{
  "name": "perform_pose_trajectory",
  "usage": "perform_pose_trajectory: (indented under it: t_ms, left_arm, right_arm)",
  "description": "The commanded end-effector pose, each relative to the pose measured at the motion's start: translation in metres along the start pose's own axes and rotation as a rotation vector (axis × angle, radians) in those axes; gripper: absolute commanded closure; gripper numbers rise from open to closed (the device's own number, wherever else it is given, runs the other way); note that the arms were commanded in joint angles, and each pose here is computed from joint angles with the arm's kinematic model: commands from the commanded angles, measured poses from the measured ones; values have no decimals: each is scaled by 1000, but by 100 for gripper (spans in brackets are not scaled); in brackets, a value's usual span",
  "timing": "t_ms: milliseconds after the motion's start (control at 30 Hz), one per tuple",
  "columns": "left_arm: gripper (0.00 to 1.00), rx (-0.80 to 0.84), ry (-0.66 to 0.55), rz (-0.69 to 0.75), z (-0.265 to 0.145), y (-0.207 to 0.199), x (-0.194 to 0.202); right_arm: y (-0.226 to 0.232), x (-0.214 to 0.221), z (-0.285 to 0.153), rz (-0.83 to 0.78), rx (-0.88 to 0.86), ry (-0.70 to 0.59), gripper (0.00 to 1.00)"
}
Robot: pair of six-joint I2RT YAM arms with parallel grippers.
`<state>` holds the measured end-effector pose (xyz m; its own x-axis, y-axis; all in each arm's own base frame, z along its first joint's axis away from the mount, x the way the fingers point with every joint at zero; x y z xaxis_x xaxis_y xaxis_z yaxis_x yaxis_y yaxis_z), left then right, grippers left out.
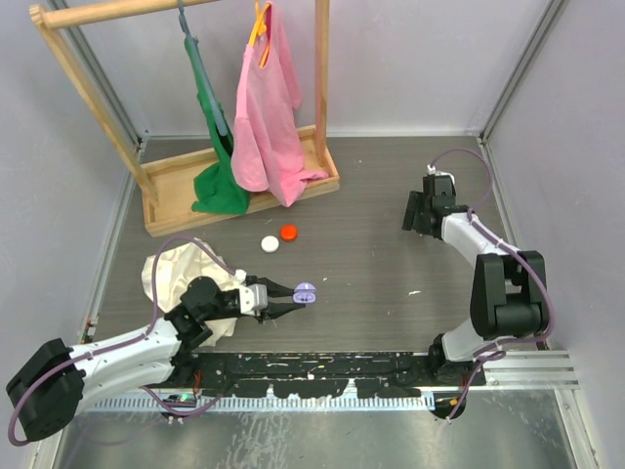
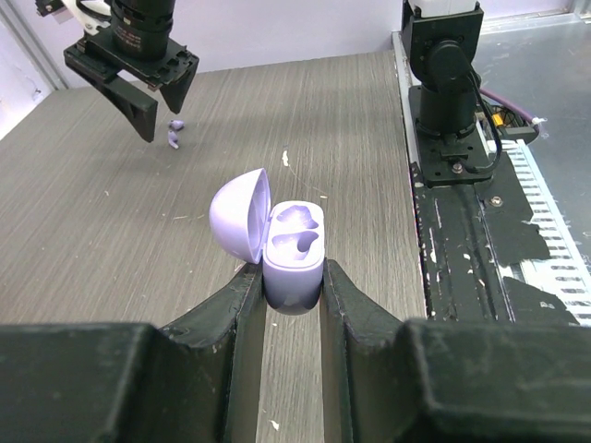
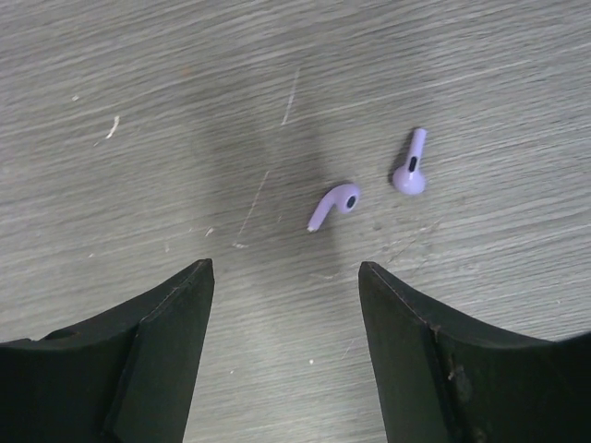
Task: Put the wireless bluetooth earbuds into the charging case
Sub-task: Pick up the earbud from the center of the board.
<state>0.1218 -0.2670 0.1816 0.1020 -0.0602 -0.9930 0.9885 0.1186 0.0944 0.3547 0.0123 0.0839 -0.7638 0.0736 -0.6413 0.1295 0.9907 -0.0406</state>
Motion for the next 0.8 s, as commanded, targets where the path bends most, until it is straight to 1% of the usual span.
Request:
perform_pose_trajectory:
  t_ms: [0,267,400,767]
  left_arm:
    - [100,15,-40,39,4,0,-12]
    - [100,15,-35,35,5,0,-11]
    - [100,20,-34,35,6,-1,-11]
    - [100,27,-28,31,7,-2,-9]
  right_arm:
    - [-10,-29,8,67,21,-56,32]
    - [-24,-25,33,117,41,3,40]
    - [-23,-23,41,112,27,18,47]
    - [-24,-13,56,117,28,67,59]
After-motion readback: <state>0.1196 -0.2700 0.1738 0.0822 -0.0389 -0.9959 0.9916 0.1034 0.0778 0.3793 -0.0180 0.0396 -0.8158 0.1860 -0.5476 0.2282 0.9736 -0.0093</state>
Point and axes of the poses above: each gripper's point midway between its finger pads, its own z axis out along the fingers, its own y axis along the line the jaws close on, x = y × z, the point moved 2 cm from there along -z, back along the fingers, and after that the axes turned 6 degrees about -z, right-handed, at the moved point
